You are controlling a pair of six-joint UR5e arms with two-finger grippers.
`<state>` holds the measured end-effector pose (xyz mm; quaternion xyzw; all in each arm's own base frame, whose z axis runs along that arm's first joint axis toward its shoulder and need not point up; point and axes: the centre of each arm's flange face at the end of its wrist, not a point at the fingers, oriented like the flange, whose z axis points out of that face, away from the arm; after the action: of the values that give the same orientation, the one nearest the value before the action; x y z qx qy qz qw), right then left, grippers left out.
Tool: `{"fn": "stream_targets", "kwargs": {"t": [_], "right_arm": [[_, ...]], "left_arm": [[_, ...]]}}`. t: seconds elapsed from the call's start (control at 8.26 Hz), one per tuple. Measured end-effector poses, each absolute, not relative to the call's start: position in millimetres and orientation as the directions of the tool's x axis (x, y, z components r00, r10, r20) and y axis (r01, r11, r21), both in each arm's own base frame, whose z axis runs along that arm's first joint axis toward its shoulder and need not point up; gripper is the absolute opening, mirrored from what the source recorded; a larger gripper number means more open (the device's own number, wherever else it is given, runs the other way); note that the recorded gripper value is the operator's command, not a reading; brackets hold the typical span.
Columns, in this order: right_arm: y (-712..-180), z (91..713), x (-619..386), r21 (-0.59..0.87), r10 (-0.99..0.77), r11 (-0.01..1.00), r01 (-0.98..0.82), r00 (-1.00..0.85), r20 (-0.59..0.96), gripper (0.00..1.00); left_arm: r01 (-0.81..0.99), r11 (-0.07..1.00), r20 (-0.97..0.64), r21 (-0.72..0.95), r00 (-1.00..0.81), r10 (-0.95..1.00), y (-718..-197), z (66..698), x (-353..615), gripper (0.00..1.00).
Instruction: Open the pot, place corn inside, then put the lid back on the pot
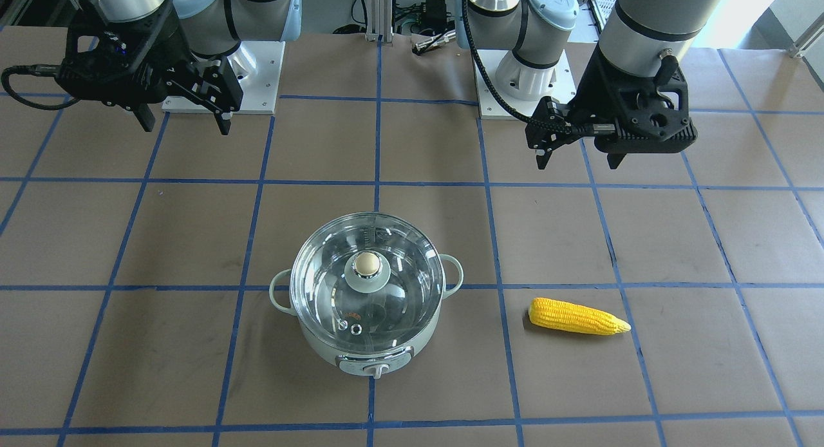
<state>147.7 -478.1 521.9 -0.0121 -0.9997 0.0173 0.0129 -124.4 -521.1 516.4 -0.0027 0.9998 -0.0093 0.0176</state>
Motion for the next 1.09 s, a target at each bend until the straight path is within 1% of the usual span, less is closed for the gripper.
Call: {"fn": "stream_targets", "kwargs": {"t": [0.61, 0.85, 0.97, 1.09], "right_arm": [[-478, 522, 148, -0.034, 0.023, 0.999, 0.022, -0.999, 0.023, 1.00], [-478, 522, 148, -0.036, 0.022, 0.999, 0.021, -1.000, 0.022, 1.00], [-479, 522, 148, -0.040, 0.022, 0.999, 0.021, -1.000, 0.022, 1.00], [-479, 523, 148, -0.044, 0.022, 0.999, 0.021, -1.000, 0.021, 1.00]], "left_arm": [[-0.008, 1.000, -0.032, -0.014, -0.999, -0.008, -524, 513, -125, 1.00], [-0.018, 0.998, -0.031, -0.061, -0.999, -0.020, -535, 510, -123, 1.00], [-0.038, 0.996, -0.028, -0.079, -0.999, -0.040, -538, 510, -123, 1.00], [-0.103, 0.991, -0.019, -0.085, -0.994, -0.105, -540, 509, -123, 1.00]]}}
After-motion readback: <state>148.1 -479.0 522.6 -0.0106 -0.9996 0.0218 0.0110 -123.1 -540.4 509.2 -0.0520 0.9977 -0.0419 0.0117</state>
